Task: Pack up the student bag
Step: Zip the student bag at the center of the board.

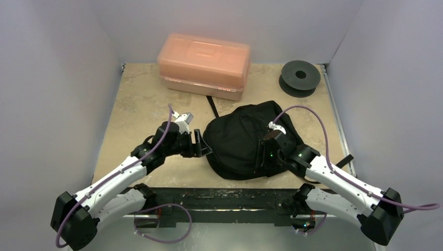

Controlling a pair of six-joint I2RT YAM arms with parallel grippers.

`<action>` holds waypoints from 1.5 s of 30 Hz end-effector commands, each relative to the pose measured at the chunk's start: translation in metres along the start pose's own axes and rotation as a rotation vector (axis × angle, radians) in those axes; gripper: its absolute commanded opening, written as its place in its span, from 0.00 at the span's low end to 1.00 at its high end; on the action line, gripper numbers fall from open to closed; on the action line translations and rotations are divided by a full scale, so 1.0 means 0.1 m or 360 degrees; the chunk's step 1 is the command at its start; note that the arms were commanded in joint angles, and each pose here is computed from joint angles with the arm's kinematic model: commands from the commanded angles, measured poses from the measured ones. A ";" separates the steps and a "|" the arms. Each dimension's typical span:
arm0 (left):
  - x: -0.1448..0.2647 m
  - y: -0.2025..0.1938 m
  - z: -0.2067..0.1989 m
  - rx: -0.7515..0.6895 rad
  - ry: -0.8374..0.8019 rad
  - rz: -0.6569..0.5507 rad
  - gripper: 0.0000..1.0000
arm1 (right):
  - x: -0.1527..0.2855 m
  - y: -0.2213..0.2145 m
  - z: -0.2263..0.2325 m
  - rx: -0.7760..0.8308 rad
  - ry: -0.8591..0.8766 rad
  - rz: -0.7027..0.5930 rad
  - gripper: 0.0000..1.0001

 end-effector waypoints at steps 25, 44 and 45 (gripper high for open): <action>-0.40 0.42 -1.55 -0.0522 -0.0556 -0.0003 0.58 | 0.33 0.28 -0.35 -0.0301 -0.0278 -0.0382 0.44; -1.28 -0.14 -1.76 -0.0411 -0.0569 0.0549 0.33 | 0.14 -0.07 -0.27 -0.0950 -0.0031 -0.0193 0.58; -1.29 -0.14 -1.76 -0.0403 -0.0567 0.0552 0.33 | 0.11 -0.08 -0.26 -0.0949 -0.0029 -0.0184 0.58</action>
Point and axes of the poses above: each gripper's point midway between its finger pads, its own x axis back along the fingers, its own z axis along the line the jaws close on, y = z × x, the point moved 3 cm from there along x, back along the fingers, and after that the axes turned 12 degrees about -x, right-handed, at the moved point
